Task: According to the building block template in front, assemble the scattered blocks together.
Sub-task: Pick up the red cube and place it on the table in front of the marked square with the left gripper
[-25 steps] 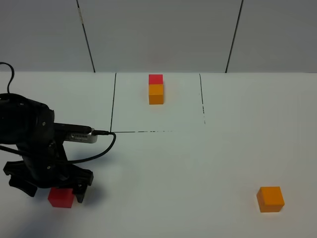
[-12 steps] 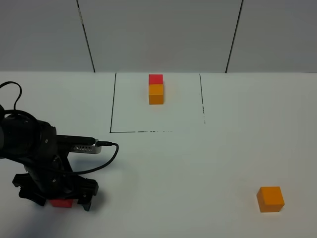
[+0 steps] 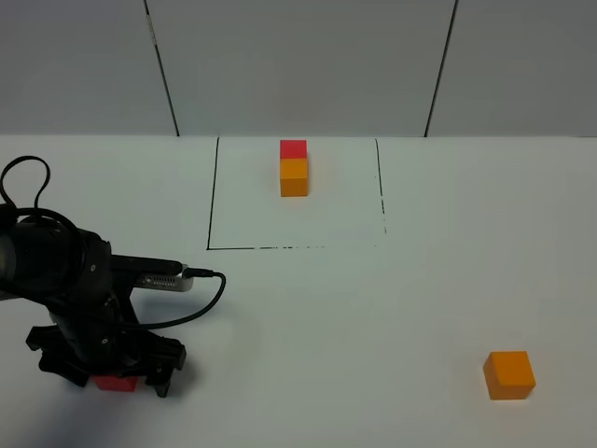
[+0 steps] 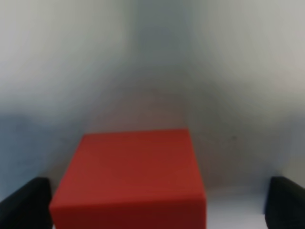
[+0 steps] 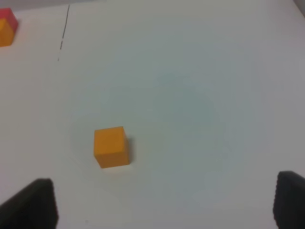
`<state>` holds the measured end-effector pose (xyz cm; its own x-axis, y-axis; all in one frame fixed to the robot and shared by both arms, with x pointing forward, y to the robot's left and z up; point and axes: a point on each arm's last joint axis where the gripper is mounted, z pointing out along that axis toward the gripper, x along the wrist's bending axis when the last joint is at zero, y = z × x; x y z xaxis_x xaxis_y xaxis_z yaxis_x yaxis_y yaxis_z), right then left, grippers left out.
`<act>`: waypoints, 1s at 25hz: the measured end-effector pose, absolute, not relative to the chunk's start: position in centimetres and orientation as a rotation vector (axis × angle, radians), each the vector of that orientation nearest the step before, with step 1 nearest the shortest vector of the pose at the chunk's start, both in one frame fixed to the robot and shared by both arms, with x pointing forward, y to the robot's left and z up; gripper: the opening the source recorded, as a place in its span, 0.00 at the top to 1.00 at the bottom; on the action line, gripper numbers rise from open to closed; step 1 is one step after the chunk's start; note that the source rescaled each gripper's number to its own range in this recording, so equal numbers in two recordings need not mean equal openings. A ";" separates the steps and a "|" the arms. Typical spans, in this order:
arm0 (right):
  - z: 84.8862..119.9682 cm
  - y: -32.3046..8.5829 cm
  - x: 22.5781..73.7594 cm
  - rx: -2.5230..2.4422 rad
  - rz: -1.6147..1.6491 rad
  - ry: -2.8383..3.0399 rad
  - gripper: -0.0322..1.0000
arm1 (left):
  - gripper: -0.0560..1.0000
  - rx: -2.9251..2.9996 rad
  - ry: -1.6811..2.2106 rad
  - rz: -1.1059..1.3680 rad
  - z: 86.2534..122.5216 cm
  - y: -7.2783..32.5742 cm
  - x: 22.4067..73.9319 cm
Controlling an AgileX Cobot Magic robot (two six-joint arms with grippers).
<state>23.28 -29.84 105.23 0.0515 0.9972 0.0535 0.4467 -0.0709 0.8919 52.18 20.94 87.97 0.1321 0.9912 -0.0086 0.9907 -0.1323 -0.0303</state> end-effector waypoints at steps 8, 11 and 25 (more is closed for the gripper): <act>105.2 -29.8 23.3 1.612 0.971 1.481 0.19 | 0.42 -2.316 -2.099 0.035 88.0 21.0 52.2; 105.2 -29.8 23.3 1.612 0.971 1.481 0.19 | 0.63 -2.313 -2.101 0.036 88.0 21.0 52.2; 105.2 -29.8 23.3 1.612 0.971 1.481 0.19 | 0.94 -2.264 -2.047 0.104 89.1 21.0 51.8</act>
